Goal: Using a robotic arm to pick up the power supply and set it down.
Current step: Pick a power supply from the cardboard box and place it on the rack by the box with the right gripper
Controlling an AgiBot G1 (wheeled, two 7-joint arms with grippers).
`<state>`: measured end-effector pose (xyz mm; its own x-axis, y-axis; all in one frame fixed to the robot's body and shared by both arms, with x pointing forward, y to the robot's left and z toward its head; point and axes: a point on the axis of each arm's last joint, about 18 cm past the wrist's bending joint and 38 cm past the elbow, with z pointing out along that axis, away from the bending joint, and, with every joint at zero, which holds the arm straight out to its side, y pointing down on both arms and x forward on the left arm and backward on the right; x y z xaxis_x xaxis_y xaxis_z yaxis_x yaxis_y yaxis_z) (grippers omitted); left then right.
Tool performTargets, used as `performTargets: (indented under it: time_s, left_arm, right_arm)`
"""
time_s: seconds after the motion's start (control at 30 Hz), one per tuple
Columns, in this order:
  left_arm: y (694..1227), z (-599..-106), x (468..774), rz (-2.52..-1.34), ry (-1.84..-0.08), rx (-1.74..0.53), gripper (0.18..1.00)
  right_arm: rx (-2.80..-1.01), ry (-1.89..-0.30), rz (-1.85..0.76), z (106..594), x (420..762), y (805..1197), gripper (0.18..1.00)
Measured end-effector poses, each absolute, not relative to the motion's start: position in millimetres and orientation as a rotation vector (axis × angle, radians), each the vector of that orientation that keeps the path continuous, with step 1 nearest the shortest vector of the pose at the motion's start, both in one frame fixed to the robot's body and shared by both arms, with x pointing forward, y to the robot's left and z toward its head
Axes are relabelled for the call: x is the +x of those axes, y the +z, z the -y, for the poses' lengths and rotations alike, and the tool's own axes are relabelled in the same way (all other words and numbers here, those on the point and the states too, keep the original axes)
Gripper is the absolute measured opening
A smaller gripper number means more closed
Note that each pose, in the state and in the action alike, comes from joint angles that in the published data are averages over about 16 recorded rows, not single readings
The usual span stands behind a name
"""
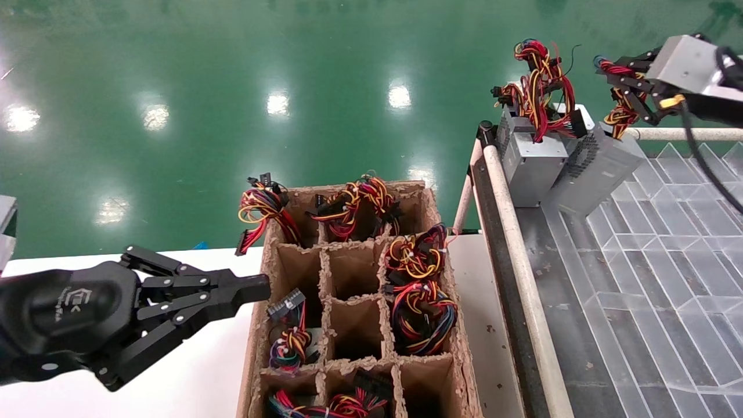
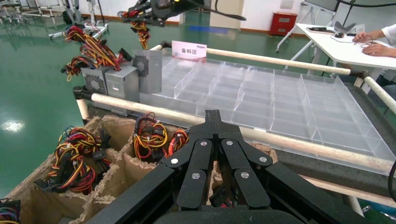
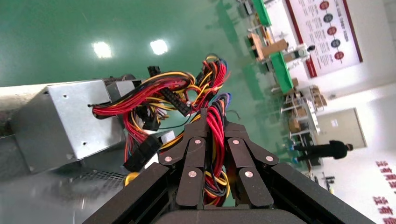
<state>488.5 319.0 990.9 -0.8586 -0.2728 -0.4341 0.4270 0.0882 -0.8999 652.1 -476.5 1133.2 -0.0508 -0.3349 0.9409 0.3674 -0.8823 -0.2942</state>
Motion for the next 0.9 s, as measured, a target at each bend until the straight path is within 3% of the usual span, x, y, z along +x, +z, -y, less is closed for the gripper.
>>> performTargets:
  time_s: [0.9]
  left_arm:
    - [990.9,-319.0,488.5,-1.870,-1.823,0.151,0.191]
  right_arm:
    - [-1.740,-1.911,-0.013,442.0,686.0,1110.8,0.210]
